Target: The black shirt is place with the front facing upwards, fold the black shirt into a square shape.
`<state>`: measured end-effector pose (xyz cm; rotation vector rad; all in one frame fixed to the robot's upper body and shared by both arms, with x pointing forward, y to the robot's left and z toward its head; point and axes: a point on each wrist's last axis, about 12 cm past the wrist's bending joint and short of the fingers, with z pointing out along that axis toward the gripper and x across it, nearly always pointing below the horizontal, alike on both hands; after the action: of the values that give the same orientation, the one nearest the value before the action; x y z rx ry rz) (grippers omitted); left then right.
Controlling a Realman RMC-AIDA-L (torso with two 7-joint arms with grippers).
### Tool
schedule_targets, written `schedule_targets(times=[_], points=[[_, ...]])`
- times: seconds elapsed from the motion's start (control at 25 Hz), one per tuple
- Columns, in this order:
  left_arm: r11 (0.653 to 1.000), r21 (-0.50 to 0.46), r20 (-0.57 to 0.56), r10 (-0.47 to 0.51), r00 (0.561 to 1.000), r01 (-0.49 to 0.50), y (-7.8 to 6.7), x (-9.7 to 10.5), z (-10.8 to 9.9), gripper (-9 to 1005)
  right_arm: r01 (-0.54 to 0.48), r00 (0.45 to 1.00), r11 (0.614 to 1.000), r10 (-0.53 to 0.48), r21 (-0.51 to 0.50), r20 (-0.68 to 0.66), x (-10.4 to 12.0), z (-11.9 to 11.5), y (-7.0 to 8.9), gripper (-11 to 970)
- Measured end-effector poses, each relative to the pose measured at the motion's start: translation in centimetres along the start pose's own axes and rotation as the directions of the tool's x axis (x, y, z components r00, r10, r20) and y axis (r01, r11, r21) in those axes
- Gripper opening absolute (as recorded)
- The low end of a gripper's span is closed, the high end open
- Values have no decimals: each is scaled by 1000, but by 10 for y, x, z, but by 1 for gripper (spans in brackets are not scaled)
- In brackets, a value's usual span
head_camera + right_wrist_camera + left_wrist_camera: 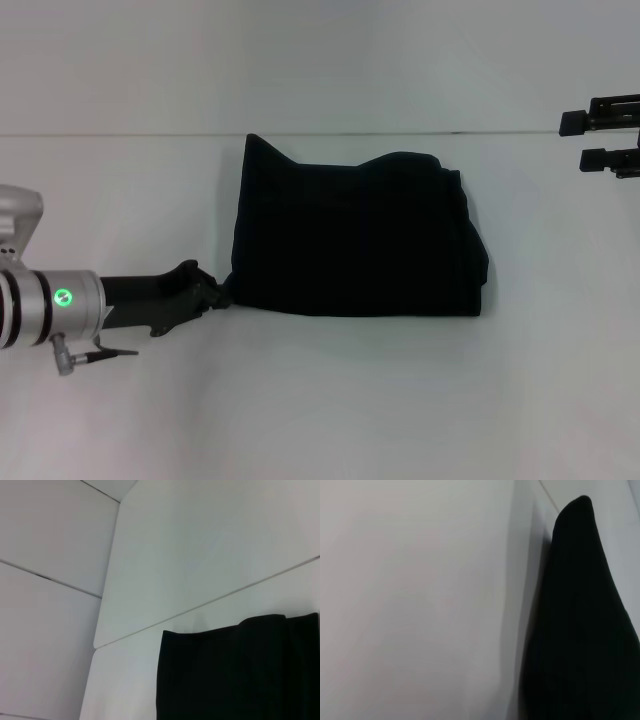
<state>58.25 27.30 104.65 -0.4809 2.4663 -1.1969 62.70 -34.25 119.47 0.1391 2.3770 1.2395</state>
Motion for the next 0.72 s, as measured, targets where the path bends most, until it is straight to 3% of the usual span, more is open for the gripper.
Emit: schedule_targets(times=[0.72], points=[[997,60,-5,-46,999,46,32,22,-35,106,-3,1000,1000,3,0,0,1,0,-1,728]])
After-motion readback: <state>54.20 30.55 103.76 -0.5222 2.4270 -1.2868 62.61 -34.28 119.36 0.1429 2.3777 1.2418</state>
